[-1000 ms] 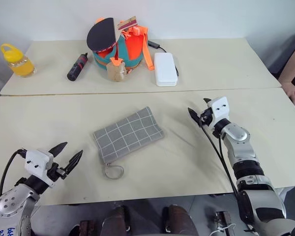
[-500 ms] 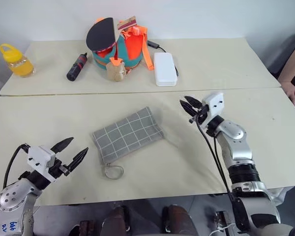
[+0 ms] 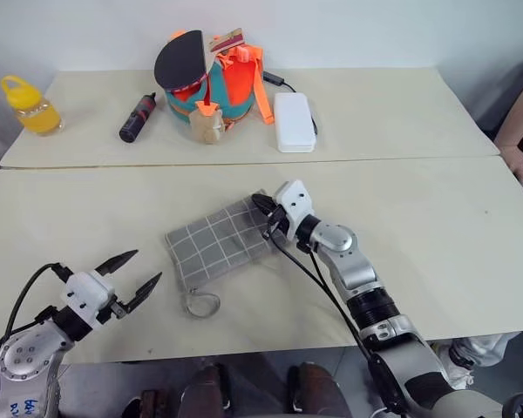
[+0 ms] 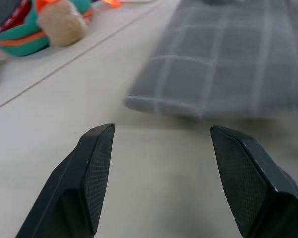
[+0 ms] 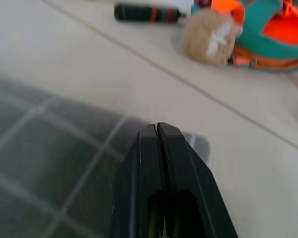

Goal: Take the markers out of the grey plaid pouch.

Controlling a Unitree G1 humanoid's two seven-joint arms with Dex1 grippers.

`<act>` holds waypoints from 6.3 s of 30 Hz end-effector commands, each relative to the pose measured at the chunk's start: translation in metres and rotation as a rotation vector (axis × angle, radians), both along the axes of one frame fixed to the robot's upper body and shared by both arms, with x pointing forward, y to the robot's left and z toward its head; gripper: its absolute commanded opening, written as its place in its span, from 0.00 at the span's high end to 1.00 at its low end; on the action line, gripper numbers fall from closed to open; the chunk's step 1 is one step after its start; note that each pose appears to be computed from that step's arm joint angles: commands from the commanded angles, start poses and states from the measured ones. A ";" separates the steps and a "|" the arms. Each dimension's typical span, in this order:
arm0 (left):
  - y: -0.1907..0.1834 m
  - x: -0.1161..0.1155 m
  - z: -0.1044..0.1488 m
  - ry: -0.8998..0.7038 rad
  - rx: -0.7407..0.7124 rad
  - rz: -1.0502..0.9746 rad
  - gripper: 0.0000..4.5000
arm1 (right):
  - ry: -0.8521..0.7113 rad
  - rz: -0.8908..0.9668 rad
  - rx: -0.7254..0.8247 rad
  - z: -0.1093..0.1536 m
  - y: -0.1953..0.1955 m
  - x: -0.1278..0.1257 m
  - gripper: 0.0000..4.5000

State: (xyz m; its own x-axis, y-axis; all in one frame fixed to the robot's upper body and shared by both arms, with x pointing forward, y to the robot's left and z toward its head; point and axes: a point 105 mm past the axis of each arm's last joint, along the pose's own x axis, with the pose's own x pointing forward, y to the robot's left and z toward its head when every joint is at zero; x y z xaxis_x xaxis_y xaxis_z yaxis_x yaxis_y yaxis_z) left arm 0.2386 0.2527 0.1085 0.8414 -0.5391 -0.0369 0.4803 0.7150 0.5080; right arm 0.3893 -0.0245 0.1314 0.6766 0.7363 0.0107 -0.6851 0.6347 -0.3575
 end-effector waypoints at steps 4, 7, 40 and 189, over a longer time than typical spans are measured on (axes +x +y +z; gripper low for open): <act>-0.009 0.008 0.003 -0.081 0.083 -0.044 0.28 | -0.018 0.033 -0.047 -0.004 -0.002 -0.003 0.99; -0.017 0.014 0.000 -0.091 0.108 -0.092 0.28 | -0.022 0.040 -0.044 -0.003 -0.001 -0.004 0.99; -0.045 0.026 -0.008 -0.126 0.119 -0.230 0.99 | -0.019 0.028 0.009 0.007 -0.009 -0.009 1.00; -0.130 0.065 0.040 -0.054 -0.259 -0.287 1.00 | -0.422 0.299 -0.546 0.042 -0.048 -0.041 0.46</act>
State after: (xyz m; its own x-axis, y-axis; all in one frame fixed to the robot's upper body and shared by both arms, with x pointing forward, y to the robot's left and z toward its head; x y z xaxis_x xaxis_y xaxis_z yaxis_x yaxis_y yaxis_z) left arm 0.3076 0.1263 0.1336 0.6716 -0.7323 0.1126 0.6584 0.6596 0.3624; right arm 0.3547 -0.0708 0.1534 0.4991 0.8386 -0.2182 -0.5429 0.1063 -0.8330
